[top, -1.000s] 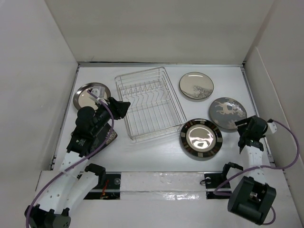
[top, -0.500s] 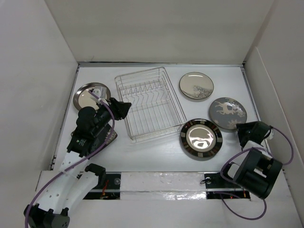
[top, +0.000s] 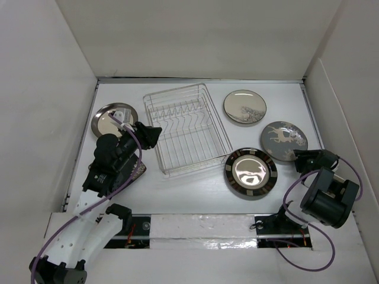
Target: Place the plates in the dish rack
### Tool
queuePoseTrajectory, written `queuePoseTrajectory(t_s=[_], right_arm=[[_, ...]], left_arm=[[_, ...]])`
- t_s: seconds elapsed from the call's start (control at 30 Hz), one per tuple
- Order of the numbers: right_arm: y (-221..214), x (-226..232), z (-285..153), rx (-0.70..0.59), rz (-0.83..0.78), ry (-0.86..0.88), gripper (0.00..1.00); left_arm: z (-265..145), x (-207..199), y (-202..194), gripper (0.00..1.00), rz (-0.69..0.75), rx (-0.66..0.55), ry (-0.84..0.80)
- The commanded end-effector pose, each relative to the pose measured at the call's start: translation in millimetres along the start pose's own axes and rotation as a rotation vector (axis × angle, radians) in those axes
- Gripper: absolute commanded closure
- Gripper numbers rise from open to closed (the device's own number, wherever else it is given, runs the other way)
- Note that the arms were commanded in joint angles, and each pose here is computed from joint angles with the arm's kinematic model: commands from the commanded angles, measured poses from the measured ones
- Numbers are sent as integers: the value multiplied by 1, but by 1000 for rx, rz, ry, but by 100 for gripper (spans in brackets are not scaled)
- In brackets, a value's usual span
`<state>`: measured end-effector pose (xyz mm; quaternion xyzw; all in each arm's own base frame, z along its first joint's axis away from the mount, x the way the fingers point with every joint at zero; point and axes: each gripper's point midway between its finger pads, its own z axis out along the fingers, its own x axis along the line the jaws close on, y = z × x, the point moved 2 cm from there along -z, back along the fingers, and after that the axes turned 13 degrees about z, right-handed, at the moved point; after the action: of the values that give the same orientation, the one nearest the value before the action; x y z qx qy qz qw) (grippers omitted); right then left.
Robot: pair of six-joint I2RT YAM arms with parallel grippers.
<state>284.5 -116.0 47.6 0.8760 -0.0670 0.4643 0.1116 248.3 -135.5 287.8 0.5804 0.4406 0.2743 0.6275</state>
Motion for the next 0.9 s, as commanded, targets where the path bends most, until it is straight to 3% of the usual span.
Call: queuePoseTrajectory(t_s=[0.0, 0.47, 0.7, 0.87], right_arm=[[7, 16, 4, -6, -6, 34, 50], [20, 17, 9, -32, -18, 5, 67], [23, 20, 9, -54, -22, 18, 99], [33, 33, -7, -155, -3, 96, 100]], left_arm=[[-6, -3, 27, 58, 38, -86, 5], [-9, -2, 28, 59, 43, -94, 14], [-7, -7, 26, 59, 46, -87, -5], [-8, -6, 26, 59, 45, -93, 0]])
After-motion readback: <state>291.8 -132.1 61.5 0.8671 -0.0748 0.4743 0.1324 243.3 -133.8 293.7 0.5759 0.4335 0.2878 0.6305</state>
